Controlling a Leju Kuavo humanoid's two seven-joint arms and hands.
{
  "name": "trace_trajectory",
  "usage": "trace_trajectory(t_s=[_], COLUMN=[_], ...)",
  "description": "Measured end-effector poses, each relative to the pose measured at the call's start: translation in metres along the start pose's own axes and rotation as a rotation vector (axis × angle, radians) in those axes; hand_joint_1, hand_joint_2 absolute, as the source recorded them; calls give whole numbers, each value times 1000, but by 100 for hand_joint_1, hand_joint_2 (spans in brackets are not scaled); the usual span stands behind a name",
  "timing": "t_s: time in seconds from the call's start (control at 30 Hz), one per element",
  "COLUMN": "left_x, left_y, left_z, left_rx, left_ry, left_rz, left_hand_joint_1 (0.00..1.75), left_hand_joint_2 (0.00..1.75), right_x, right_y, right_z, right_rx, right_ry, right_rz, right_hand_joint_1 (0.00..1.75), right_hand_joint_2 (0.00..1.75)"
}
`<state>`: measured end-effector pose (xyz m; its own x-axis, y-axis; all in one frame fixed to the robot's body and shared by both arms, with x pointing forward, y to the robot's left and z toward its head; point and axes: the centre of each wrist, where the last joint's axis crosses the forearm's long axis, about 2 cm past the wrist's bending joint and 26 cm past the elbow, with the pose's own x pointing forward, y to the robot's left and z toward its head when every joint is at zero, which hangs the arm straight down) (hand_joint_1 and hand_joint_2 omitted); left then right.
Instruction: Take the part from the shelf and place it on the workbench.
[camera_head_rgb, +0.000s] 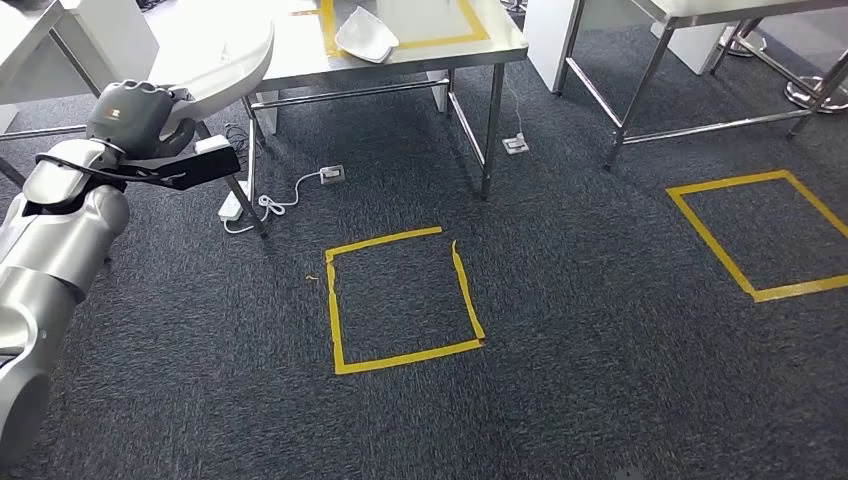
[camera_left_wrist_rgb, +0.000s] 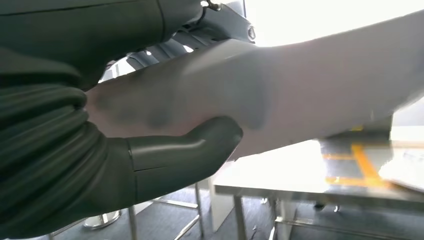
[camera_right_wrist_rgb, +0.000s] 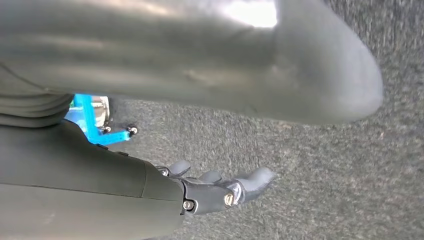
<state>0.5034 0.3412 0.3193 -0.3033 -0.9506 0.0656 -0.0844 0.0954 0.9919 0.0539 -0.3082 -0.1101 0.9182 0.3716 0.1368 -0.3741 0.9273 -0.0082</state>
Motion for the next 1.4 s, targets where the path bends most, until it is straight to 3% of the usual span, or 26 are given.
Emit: trace_trajectory(t_s=[0.97,1.2,1.4], left_x=[9,23,32], left_y=[-6,0,-8], left_z=[-3,-11,-12], left_rx=[-32,-47,-64], left_ry=[-24,-58,-76], left_rz=[-3,2,16], left_hand_joint_1=[175,175,175], left_hand_joint_2=[175,175,175], right_x=[-2,-1,-6], right_y=[1,-1,1], right_z=[0,0,0], right_rx=[0,-3,1], right_ry=[1,-7,2], right_rz=[-10,-15,-18], right_hand_joint_1=[0,0,0], right_hand_joint_2=[0,0,0])
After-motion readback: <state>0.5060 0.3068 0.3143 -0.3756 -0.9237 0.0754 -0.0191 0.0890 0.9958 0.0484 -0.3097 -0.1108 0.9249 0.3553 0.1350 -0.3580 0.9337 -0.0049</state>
